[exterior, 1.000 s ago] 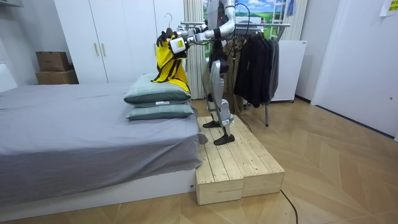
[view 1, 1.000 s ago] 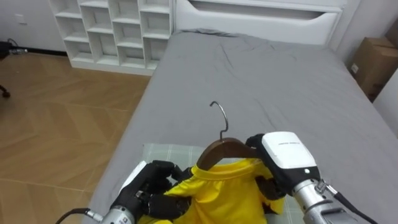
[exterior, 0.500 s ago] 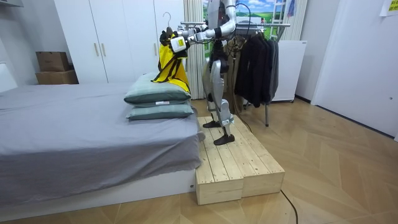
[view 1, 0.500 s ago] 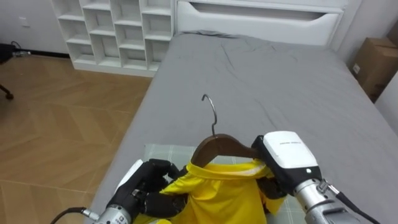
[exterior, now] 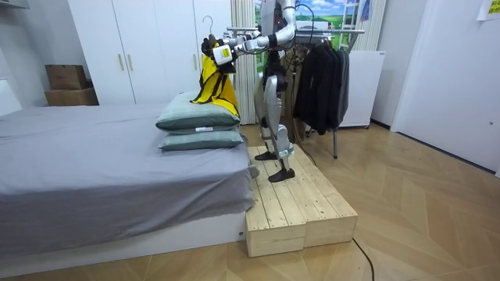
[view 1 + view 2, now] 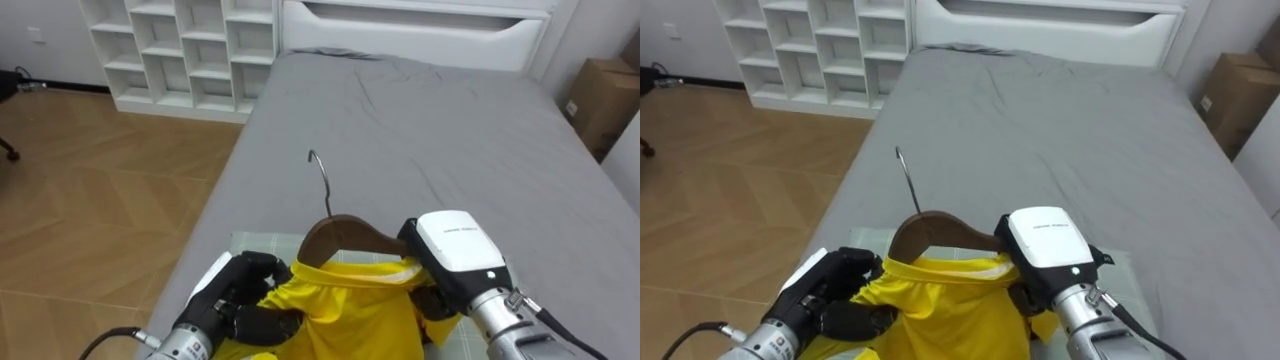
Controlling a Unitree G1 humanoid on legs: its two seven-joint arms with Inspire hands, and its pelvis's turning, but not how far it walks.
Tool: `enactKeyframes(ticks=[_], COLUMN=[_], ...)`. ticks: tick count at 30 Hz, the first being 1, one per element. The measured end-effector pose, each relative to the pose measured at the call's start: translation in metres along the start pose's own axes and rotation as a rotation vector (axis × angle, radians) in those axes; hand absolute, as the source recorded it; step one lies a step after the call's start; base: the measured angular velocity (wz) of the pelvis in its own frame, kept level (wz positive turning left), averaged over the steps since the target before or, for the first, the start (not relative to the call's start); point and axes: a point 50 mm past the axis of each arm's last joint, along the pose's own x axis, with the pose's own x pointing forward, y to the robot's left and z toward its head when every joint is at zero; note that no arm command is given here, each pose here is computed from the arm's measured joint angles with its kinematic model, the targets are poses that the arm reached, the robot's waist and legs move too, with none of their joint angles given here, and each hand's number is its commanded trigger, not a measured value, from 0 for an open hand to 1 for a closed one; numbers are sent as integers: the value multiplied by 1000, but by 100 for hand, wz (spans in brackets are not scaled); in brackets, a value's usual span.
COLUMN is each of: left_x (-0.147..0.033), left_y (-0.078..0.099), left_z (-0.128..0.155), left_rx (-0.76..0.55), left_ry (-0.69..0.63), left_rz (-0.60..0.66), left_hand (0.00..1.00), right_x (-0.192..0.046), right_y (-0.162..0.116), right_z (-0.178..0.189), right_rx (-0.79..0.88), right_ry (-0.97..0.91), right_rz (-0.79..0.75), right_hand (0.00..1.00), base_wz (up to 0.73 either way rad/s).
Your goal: Hang clothes
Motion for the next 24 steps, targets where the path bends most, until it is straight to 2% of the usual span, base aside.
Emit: enactKeyframes(ticks=[10,11,12,13,14,24], left_x=[0,0,0,0,0,3], left_y=[-3,-3,-3,-3,-3,-13], left_z=[0,0,0,0,0,2], left_rx=[0,0,0,0,0,-40], left_ry=[1,1,1,1,1,-16], left_rz=[-34,-36,-38,-39,-41,-80], left_hand=[100,87,68,7,0,0], right_x=[-4,-4,-4,-5,-6,-17], right_y=[5,5,5,5,6,19], right_z=[-1,-1,-1,-1,-1,-5], right_rx=[6,7,7,8,10,21], right_ry=[8,9,9,10,12,47], right_rz=[8,8,8,8,7,66], right_hand=[100,100,100,100,100,100], base_wz=[0,0,0,0,0,0])
